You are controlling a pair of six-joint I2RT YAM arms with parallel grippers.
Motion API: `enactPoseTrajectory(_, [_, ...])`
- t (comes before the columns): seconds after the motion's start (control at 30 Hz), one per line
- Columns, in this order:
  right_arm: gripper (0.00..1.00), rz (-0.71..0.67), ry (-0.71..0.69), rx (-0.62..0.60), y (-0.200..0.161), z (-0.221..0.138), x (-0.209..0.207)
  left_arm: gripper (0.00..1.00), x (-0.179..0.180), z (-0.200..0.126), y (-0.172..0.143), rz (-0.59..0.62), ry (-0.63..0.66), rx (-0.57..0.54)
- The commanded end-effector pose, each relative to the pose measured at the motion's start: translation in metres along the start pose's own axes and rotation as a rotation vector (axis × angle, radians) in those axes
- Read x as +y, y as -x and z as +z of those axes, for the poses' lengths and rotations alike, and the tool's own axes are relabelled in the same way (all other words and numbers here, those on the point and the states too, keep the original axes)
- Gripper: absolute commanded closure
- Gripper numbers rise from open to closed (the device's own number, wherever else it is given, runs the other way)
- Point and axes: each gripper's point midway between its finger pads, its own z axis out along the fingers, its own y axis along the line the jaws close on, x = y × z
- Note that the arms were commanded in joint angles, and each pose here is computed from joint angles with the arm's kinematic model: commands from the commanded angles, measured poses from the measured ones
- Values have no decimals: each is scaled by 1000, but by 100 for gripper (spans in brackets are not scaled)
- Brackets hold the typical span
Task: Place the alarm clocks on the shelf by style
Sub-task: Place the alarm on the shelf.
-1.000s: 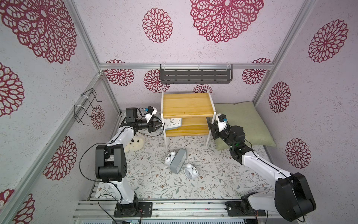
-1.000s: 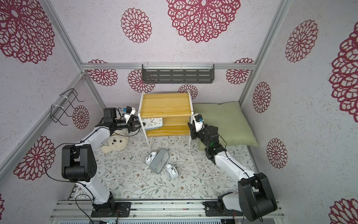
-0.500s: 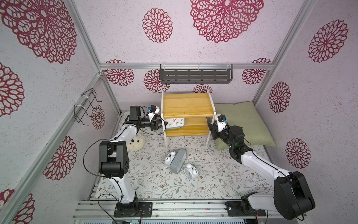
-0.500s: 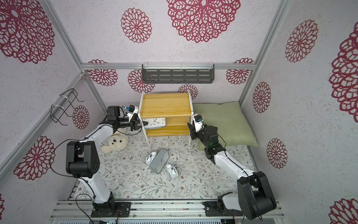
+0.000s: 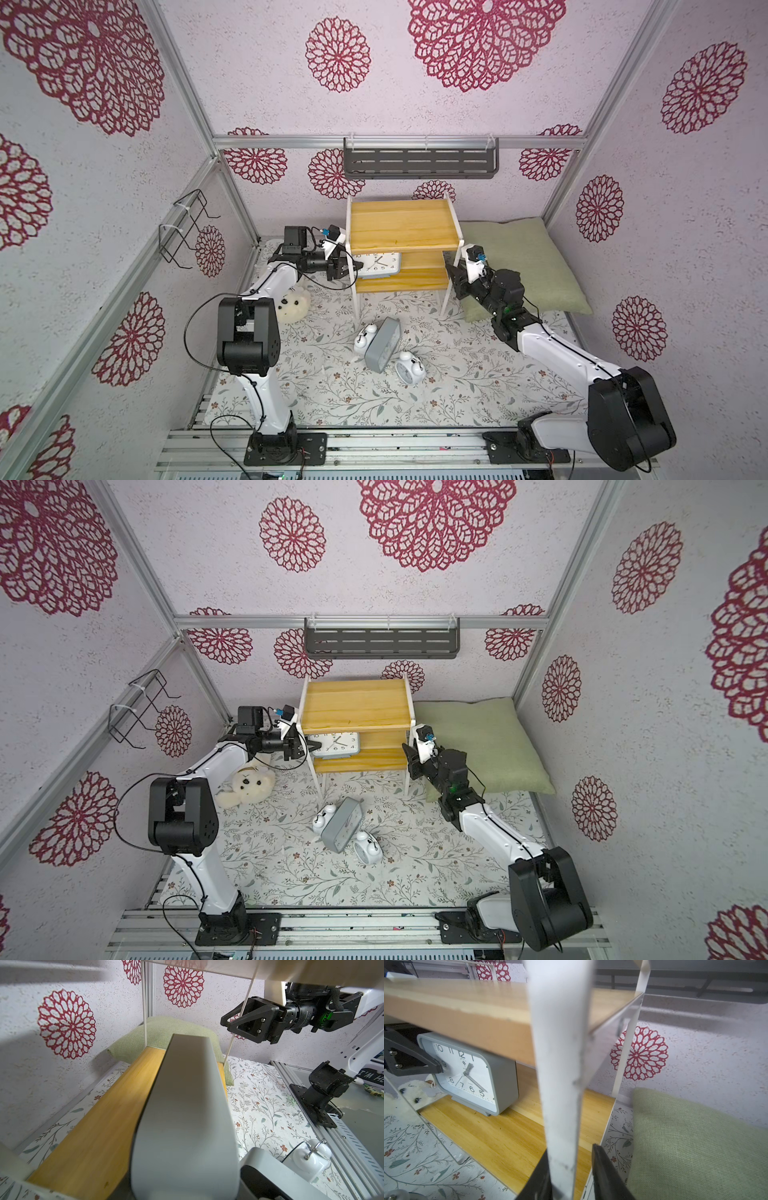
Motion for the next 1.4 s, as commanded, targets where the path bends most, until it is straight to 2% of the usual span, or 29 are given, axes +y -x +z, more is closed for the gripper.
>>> enactPoseTrajectory(0.0, [66, -5, -21, -30, 12, 2, -6, 68, -12, 4, 11, 36, -76, -37])
enactPoseTrajectory(0.33, [65, -2, -20, -26, 11, 4, -7, 53, -11, 9, 5, 10, -85, -26])
enactPoseTrajectory(0.6, [65, -2, -22, -25, 11, 4, -7, 28, -11, 9, 3, 13, -76, -17])
enactPoseTrajectory(0.77, [66, -2, -22, -20, 9, 4, -7, 19, -7, 8, 1, 20, -43, 8])
enactPoseTrajectory(1.37, [66, -3, -25, -6, 4, 4, -7, 19, -6, -24, -2, 32, 68, 77])
